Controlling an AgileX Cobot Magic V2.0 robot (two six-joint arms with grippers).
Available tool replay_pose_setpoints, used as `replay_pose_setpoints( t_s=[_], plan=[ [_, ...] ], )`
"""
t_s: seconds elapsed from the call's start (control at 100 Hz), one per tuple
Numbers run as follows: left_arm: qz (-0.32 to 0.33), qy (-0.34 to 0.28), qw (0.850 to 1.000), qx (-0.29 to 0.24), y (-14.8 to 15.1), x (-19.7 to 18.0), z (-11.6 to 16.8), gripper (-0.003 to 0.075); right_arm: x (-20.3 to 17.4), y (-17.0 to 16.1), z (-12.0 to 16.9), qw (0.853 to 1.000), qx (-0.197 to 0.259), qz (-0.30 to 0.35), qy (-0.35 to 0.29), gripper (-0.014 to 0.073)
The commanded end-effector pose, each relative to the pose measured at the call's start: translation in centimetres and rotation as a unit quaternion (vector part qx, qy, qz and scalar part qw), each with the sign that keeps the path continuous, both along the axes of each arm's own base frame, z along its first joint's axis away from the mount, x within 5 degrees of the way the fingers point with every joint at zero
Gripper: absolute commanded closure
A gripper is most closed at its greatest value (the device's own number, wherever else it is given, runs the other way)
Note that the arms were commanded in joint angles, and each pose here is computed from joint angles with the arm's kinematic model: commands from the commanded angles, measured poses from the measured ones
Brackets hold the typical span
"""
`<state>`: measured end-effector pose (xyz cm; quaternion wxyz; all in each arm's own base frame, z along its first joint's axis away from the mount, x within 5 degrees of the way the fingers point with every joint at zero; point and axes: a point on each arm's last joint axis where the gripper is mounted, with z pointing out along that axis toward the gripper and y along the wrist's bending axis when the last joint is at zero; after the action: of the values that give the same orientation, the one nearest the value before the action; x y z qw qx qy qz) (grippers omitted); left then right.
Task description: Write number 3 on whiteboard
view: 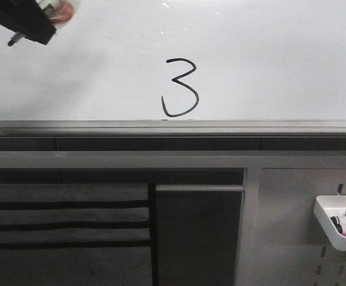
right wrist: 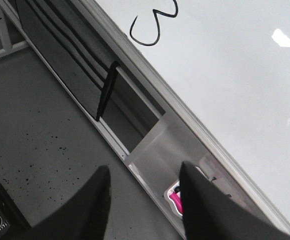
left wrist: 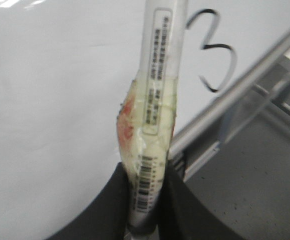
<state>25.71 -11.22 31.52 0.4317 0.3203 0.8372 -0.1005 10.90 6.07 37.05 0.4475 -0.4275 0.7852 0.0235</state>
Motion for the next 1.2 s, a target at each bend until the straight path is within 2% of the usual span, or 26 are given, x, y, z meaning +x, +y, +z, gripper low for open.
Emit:
replay_pose_setpoints(
  t_s=[0.0, 0.13, 0.44, 0.75, 1.19],
  plan=[
    [0.066, -0.044, 0.995, -0.053, 1.4, 1.3, 1.4, 0.0738, -0.2, -0.2, 1.4, 0.999, 0.024, -0.007, -0.038, 0.0317],
    [0.109, -0.026, 0.991, -0.078, 2.4, 2.8, 0.3, 0.0738, -0.2, -0.2, 1.4, 0.999, 0.029, -0.008, -0.036, 0.0317],
    [0.173, -0.005, 0.976, -0.131, 2.4, 5.5, -2.2, 0.0738, -0.2, -0.1, 1.4, 0.999, 0.03, -0.008, -0.035, 0.0317],
    [0.183, -0.013, 0.974, -0.137, 2.5, 5.7, -2.1, 0.0738, -0.3, -0.2, 1.3, 0.999, 0.028, -0.007, -0.032, 0.0317],
    [0.226, -0.039, 0.957, -0.176, 2.9, 6.2, -1.5, 0.0738, -0.3, -0.1, 1.3, 0.999, 0.03, -0.006, -0.027, 0.0317]
  ],
)
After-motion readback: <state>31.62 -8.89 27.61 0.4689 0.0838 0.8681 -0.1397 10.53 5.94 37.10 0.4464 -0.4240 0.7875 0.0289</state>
